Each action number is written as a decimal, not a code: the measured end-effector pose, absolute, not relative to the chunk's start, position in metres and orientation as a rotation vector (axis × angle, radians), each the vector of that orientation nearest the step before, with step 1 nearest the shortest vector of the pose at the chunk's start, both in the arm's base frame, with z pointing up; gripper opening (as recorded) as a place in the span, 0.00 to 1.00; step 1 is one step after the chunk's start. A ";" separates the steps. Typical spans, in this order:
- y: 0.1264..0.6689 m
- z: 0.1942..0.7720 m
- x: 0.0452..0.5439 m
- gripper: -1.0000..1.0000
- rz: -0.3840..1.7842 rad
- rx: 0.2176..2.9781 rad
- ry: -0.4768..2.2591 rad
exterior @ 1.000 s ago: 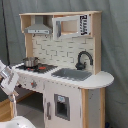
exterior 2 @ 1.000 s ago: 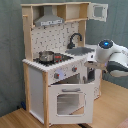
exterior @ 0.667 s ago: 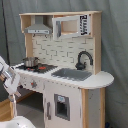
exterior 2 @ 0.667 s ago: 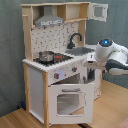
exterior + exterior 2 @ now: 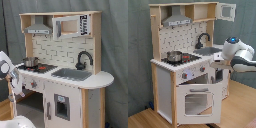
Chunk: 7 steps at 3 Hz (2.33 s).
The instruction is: Play with the kitchen
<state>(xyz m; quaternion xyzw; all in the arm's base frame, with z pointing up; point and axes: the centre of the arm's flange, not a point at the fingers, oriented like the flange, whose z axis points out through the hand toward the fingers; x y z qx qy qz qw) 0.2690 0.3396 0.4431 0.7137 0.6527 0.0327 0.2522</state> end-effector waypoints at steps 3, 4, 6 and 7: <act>0.336 0.410 0.294 1.00 0.157 1.946 1.954; 0.339 0.391 0.300 1.00 0.174 1.950 2.002; 0.342 0.362 0.314 1.00 0.234 1.966 2.078; 0.342 0.361 0.316 1.00 0.261 1.972 2.102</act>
